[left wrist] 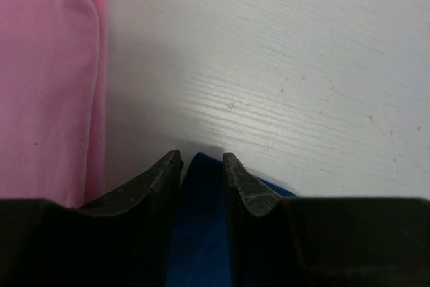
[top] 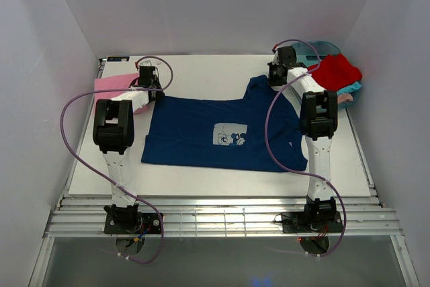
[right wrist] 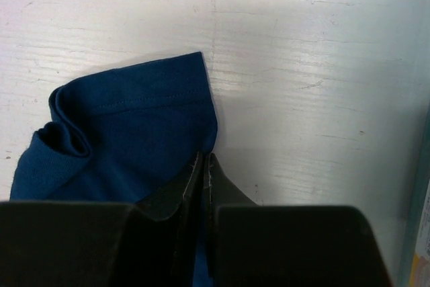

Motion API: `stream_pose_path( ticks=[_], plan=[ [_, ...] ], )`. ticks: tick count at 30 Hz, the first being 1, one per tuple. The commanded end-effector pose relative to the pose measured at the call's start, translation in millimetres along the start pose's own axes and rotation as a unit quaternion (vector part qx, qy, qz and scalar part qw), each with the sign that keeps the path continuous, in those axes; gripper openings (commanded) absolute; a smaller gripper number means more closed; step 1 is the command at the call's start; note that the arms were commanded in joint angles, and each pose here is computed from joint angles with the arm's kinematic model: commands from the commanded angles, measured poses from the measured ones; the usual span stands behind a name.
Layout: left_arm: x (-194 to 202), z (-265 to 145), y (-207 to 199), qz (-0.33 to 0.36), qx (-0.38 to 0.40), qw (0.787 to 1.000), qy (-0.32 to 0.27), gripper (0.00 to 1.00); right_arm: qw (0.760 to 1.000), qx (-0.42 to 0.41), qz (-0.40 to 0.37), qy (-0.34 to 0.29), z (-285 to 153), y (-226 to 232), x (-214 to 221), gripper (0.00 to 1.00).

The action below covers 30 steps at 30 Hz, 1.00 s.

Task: Fold and stack the t-shirts
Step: Grap the side of the flattened tshirt furthest away from the robot with both arms

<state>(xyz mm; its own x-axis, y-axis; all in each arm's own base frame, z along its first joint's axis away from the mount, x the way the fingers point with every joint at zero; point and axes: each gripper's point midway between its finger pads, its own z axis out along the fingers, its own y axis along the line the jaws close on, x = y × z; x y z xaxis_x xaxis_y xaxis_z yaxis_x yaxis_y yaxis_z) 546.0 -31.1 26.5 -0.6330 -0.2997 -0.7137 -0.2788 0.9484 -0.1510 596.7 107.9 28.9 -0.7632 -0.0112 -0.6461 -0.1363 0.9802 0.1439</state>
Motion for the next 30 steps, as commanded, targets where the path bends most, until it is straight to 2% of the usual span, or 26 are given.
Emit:
stream_pose_path(
  ticks=[1, 6, 7, 10, 11, 14, 22, 26, 30],
  plan=[
    [38.4, -12.1, 18.4, 0.009, -0.028, 0.997, 0.066, 0.43, 1.0, -0.01, -0.008, 0.013, -15.0, 9.8, 2.4, 0.08],
    [47.3, -9.6, 20.1, 0.009, -0.027, 0.997, 0.078, 0.41, 1.0, -0.008, -0.009, 0.013, -16.7, 10.9, 3.2, 0.08],
    [48.2, -8.9, 19.4, 0.009, -0.027, 0.996, 0.079, 0.38, 1.0, -0.009, -0.01, 0.014, -17.5, 11.9, 3.8, 0.08],
    [49.3, -6.8, 19.5, 0.01, -0.028, 0.996, 0.081, 0.27, 1.0, -0.009, -0.009, 0.017, -18.0, 12.7, 5.6, 0.08],
    [49.7, -6.0, 20.1, 0.01, -0.028, 0.996, 0.082, 0.17, 1.0, -0.009, -0.009, 0.017, -19.0, 12.8, 5.4, 0.08],
    [48.0, -3.6, 17.1, 0.011, -0.024, 0.996, 0.082, 0.0, 1.0, -0.009, -0.011, 0.015, -21.3, 15.3, 4.7, 0.08],
    [23.1, -11.7, 6.9, 0.008, -0.009, 0.998, 0.057, 0.0, 1.0, -0.005, -0.015, 0.005, -40.1, 18.6, -6.8, 0.08],
    [5.8, -28.2, 2.3, -0.003, 0.0, 0.999, 0.033, 0.0, 1.0, -0.001, -0.021, -0.021, -71.4, 24.8, -22.8, 0.08],
    [-5.4, -44.1, -0.3, -0.014, 0.01, 1.0, 0.012, 0.0, 1.0, -0.002, -0.02, -0.021, -91.1, 30.8, -19.3, 0.08]
  ],
)
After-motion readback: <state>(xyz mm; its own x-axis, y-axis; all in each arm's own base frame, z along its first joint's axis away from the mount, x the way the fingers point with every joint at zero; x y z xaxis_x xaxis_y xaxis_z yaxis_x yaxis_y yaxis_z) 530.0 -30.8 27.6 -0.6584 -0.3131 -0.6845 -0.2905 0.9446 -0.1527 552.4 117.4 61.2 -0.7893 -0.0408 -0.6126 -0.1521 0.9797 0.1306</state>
